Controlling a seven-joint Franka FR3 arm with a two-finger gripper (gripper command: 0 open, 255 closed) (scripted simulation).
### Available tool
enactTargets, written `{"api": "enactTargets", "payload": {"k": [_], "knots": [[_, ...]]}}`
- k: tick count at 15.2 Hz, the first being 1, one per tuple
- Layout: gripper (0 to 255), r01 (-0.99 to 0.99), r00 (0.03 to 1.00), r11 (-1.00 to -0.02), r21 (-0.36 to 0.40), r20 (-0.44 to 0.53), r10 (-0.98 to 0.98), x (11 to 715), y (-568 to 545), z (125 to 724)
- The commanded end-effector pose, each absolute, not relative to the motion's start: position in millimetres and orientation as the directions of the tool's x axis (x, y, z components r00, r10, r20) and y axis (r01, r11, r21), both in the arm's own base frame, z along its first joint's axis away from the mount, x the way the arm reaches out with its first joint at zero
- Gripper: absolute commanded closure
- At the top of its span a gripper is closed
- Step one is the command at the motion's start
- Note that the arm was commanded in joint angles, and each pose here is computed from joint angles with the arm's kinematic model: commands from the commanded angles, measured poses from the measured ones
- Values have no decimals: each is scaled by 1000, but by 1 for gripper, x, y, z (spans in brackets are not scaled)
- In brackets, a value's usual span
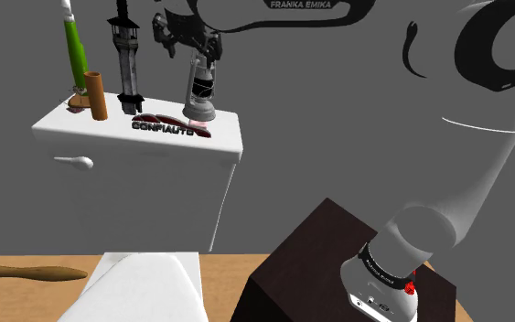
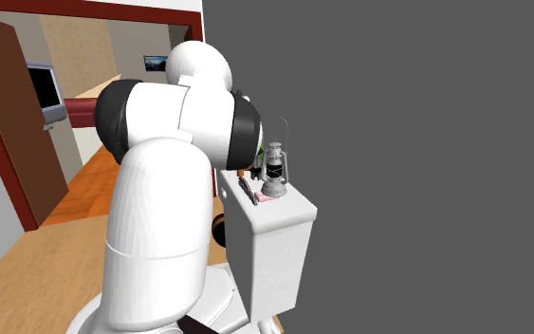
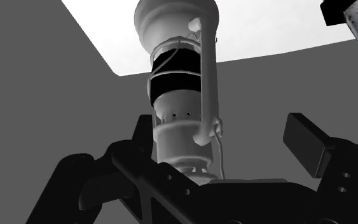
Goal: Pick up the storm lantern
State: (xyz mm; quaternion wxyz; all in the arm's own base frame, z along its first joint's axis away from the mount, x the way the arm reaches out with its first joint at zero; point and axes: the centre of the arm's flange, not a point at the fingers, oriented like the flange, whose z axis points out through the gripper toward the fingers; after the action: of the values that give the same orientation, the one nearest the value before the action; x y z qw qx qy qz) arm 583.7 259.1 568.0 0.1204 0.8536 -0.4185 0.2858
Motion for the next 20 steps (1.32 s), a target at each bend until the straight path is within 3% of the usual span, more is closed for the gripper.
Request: {"api": "enactTargets", "payload": {"k": [1,6,7,20], "knots": [[0,-785,483,-618,-35,591,-647,585,259,559],[0,-785,483,-618,-35,591,-647,585,259,540],[255,-785,483,-618,-35,591,-647,585,260,539],[255,-785,483,-618,-35,591,-647,585,259,561]]}}
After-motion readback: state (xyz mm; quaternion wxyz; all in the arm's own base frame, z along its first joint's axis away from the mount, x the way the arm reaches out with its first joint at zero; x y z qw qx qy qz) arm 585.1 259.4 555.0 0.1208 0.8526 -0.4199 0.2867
